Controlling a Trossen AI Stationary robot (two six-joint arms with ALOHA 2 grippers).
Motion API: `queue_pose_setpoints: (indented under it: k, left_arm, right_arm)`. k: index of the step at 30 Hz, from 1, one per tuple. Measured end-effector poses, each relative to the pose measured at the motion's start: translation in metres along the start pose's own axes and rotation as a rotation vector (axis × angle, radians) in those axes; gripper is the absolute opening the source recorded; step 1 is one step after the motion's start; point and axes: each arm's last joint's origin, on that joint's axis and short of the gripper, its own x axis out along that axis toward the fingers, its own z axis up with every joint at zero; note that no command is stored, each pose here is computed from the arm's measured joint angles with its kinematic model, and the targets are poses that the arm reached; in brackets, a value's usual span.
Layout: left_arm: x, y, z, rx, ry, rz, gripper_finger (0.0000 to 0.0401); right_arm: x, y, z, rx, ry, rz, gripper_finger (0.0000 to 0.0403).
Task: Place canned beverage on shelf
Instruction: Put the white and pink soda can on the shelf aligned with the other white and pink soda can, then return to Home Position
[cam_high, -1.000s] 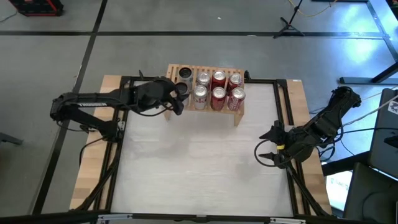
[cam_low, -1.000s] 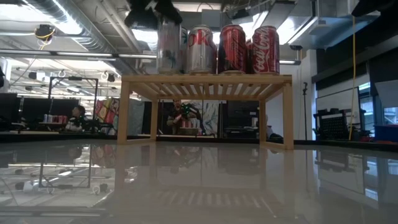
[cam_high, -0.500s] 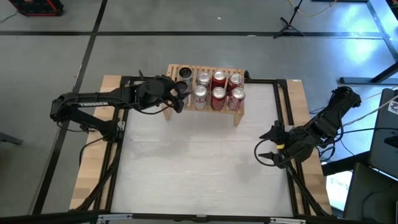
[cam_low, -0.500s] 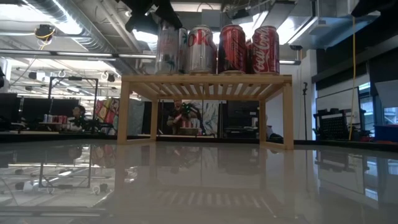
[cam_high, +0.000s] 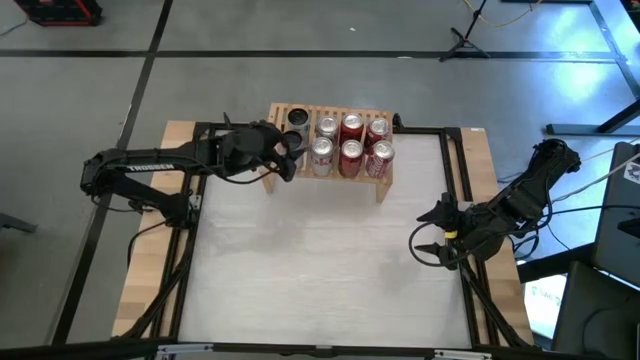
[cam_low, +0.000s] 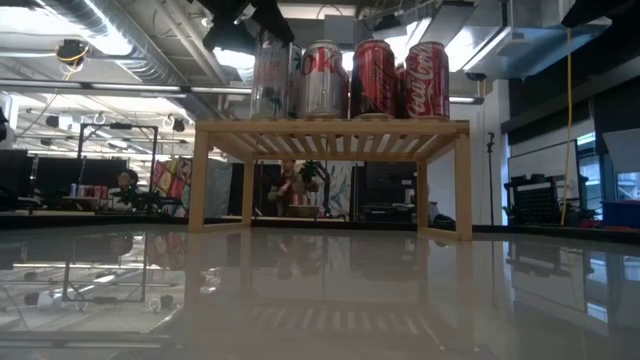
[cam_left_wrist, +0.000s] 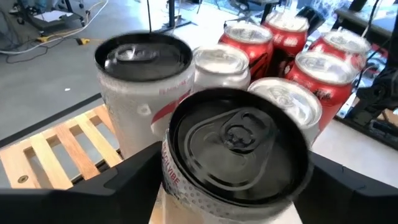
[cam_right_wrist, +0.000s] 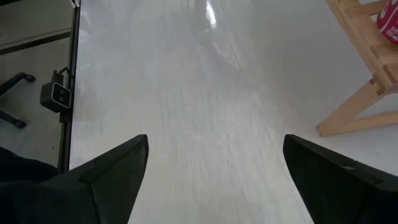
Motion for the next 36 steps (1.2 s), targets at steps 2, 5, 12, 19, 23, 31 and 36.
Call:
queue_pose_setpoints:
  k: [2, 5, 12, 19, 23, 31, 36]
  left_arm:
    - [0.000, 0.000, 0.001, -0.004, -0.008, -0.003, 0.0308]
    - [0.000, 0.000, 0.001, -0.004, -0.008, -0.003, 0.0327]
    - [-0.001, -0.001, 0.004, -0.018, -0.033, -0.013, 0.0341]
    - [-0.022, -0.002, 0.027, -0.050, -0.102, -0.054, 0.0341]
    - [-0.042, -0.001, 0.041, -0.086, -0.155, -0.109, 0.0342]
    - [-0.080, -0.007, 0.050, -0.076, -0.207, -0.264, 0.0342]
    - [-0.096, -0.018, 0.042, -0.045, -0.165, -0.374, 0.0341]
  right_arm:
    - [0.000, 0.000, 0.000, 0.000, 0.000, 0.000, 0.0363]
    - [0.000, 0.000, 0.000, 0.000, 0.001, -0.001, 0.0363]
    - [0.000, 0.000, 0.000, -0.001, 0.001, -0.001, 0.0363]
    - [0.000, 0.000, 0.000, -0.001, 0.003, 0.000, 0.0363]
    - [0.000, 0.000, 0.000, -0.001, 0.003, 0.002, 0.0363]
    - [0.000, 0.006, 0.003, 0.116, 0.003, 0.084, 0.0363]
    - [0.000, 0.011, 0.007, 0.137, -0.028, 0.122, 0.0363]
